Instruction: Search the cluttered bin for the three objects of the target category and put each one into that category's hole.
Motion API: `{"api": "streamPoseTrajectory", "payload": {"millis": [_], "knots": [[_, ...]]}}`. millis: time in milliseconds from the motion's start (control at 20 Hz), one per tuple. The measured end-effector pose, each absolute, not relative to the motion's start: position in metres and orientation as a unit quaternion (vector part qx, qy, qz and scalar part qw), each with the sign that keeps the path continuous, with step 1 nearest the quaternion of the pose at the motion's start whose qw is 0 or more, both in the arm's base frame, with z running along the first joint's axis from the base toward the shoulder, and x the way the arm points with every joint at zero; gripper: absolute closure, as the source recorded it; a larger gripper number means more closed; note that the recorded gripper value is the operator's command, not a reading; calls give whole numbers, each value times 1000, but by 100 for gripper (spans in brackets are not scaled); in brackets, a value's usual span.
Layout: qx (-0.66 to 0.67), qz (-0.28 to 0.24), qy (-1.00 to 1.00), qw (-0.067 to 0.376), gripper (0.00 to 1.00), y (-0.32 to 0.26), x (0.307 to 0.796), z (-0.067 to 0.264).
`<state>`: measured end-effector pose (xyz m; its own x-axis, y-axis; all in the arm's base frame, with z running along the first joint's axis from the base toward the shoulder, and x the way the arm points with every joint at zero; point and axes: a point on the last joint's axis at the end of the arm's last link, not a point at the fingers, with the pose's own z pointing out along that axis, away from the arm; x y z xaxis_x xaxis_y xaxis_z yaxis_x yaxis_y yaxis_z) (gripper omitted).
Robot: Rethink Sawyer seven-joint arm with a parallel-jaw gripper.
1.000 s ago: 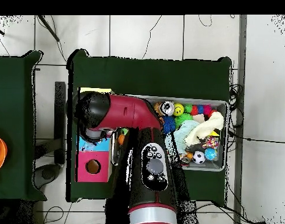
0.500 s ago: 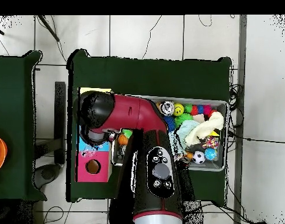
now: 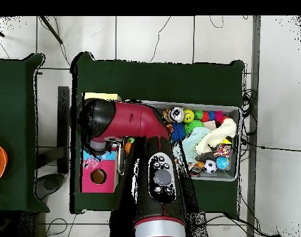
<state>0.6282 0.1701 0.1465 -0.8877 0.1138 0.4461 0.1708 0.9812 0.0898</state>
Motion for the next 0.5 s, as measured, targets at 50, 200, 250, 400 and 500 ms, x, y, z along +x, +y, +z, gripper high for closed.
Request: {"api": "streamPoseTrajectory", "payload": {"millis": [50,200,250,400,500], "knots": [[-71,-63,-970,226,100,173,627,144],[-68,-61,-971,222,100,178,626,139],[-67,-61,-971,220,100,179,626,138],[-67,-61,-972,217,100,180,627,137],[-67,-61,-972,215,100,180,627,137]]}}
